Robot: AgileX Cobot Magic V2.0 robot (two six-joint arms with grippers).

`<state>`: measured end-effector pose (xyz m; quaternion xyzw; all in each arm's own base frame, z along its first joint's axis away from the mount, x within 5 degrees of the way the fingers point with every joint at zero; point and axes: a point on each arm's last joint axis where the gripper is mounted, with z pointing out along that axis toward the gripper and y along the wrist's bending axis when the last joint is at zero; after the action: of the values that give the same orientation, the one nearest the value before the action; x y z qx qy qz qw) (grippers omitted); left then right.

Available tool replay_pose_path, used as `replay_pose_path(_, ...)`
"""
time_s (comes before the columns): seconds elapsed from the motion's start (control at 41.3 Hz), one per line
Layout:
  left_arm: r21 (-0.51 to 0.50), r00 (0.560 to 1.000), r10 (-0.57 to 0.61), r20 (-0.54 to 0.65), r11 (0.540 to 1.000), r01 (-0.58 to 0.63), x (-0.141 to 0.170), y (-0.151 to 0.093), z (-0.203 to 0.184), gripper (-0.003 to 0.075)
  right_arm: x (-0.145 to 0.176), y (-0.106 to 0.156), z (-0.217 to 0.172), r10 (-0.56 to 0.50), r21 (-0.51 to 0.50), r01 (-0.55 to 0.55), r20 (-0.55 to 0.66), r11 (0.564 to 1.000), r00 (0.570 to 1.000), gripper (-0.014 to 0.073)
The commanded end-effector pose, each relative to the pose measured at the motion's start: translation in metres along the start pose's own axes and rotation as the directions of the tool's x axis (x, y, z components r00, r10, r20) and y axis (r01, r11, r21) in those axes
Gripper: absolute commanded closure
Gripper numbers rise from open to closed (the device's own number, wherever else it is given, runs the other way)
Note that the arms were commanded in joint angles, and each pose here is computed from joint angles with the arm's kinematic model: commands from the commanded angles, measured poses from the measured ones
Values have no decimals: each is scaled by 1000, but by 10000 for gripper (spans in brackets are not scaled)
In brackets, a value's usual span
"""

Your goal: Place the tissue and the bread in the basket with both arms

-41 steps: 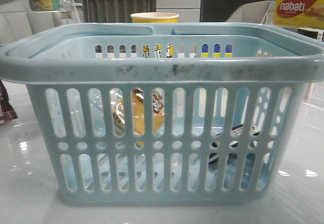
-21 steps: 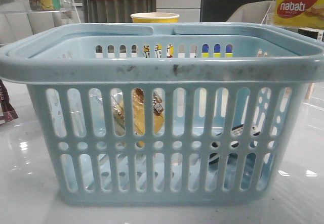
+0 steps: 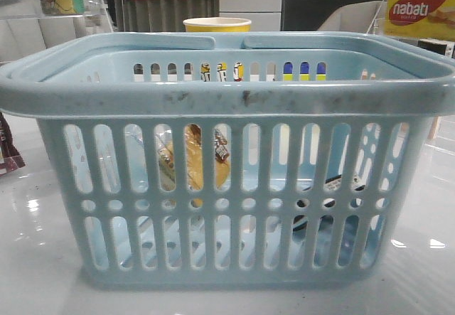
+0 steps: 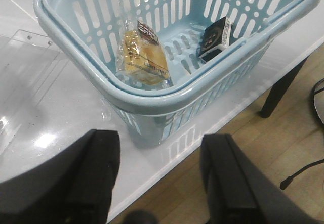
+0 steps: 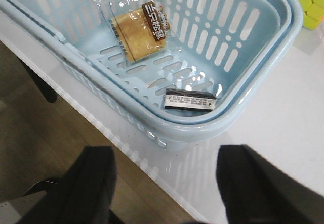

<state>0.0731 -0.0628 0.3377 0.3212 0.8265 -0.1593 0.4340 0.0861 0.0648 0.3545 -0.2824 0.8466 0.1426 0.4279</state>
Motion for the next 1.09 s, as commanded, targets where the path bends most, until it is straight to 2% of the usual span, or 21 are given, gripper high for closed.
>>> replay_pose_path(0.0, 1, 994, -14, 108, 1000, 14, -14, 0, -6, 339, -12, -1, -6, -17, 12, 16, 91, 1000, 996, 210)
replay_pose_path(0.121, 1, 994, -14, 108, 1000, 14, -14, 0, -6, 440, -12, -1, -6, -17, 12, 16, 91, 1000, 996, 391)
replay_pose_path(0.266, 1, 994, -14, 108, 1000, 14, -14, 0, -6, 579, -12, -1, -6, -17, 12, 16, 91, 1000, 996, 540)
replay_pose_path(0.339, 1, 994, -14, 106, 1000, 14, -14, 0, -6, 630, -12, -1, -6, -17, 12, 16, 91, 1000, 996, 536)
replay_pose_path(0.799, -2, 993, -15, 115, 1000, 15, -13, 0, -7, 627, -12, -1, -6, -17, 12, 16, 91, 1000, 996, 537)
replay_pose_path(0.969, -115, 980, -74, 187, 989, 97, -4, 10, -21, 627, -12, -1, -6, -17, 12, 16, 91, 1000, 996, 537)
replay_pose_path(1.066, -226, 933, -81, 351, 959, 168, 5, 18, -28, 627, -12, -1, -6, -17, 12, 16, 91, 1000, 996, 537)
